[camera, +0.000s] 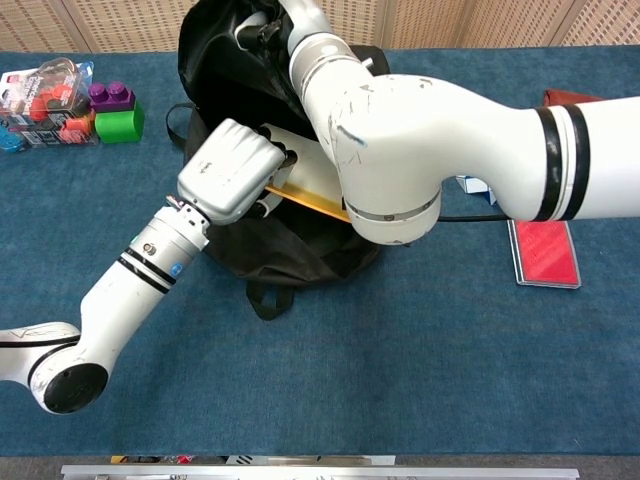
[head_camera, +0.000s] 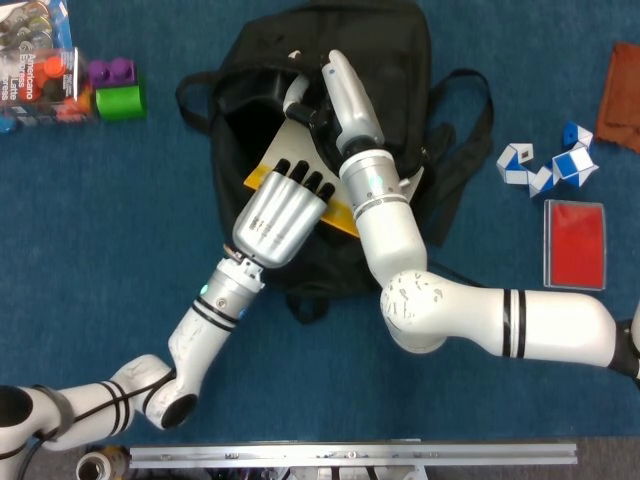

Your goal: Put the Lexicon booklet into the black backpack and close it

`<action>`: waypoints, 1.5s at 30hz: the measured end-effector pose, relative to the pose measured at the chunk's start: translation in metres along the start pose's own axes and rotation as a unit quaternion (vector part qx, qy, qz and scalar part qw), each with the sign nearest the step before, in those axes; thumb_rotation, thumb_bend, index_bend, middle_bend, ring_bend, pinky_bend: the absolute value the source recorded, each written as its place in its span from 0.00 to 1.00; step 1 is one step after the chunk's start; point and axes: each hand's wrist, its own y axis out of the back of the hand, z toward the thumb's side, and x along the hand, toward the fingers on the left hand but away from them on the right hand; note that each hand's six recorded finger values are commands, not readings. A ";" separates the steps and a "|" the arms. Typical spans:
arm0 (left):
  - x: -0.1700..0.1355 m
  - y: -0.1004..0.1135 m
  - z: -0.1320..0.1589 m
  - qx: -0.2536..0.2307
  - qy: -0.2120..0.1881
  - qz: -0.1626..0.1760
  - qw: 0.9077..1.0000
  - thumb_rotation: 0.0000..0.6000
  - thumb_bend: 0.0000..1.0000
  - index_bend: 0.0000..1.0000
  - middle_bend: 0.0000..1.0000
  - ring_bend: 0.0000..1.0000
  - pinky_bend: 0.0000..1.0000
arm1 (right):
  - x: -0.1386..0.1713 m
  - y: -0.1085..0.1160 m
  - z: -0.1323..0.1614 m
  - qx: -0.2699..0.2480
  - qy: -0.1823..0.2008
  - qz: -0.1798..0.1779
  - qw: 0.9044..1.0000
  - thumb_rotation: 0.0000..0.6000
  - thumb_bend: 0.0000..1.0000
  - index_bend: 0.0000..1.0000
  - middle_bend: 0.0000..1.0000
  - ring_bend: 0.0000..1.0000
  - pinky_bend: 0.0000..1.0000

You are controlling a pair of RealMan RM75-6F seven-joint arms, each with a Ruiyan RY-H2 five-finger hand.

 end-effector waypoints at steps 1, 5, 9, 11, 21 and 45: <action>0.003 0.000 0.001 0.003 0.000 0.001 1.000 1.00 0.33 0.65 0.59 0.47 0.59 | 0.000 0.000 0.000 0.000 0.000 0.000 1.000 1.00 0.90 0.71 0.61 0.63 0.87; 0.011 -0.001 0.004 0.011 0.001 0.000 1.000 1.00 0.33 0.65 0.59 0.47 0.59 | 0.001 -0.001 0.000 0.000 -0.001 0.001 1.000 1.00 0.90 0.71 0.61 0.63 0.87; 0.015 -0.005 0.001 0.019 0.013 -0.007 1.000 1.00 0.33 0.64 0.59 0.47 0.59 | 0.002 -0.002 0.000 0.000 0.000 0.002 1.000 1.00 0.90 0.71 0.61 0.63 0.87; 0.015 -0.007 -0.002 0.025 0.021 -0.009 0.999 1.00 0.33 0.63 0.59 0.46 0.59 | 0.002 -0.002 0.000 0.000 0.000 0.002 1.000 1.00 0.90 0.71 0.61 0.63 0.87; 0.003 -0.013 -0.026 0.050 0.065 -0.018 0.996 1.00 0.22 0.48 0.54 0.45 0.56 | 0.001 -0.002 -0.002 0.000 -0.002 0.004 1.000 1.00 0.90 0.71 0.61 0.63 0.87; -0.081 0.018 -0.079 0.048 0.100 -0.055 0.992 1.00 0.21 0.36 0.47 0.43 0.52 | 0.006 0.012 -0.006 -0.001 -0.002 0.013 1.000 1.00 0.90 0.71 0.61 0.63 0.87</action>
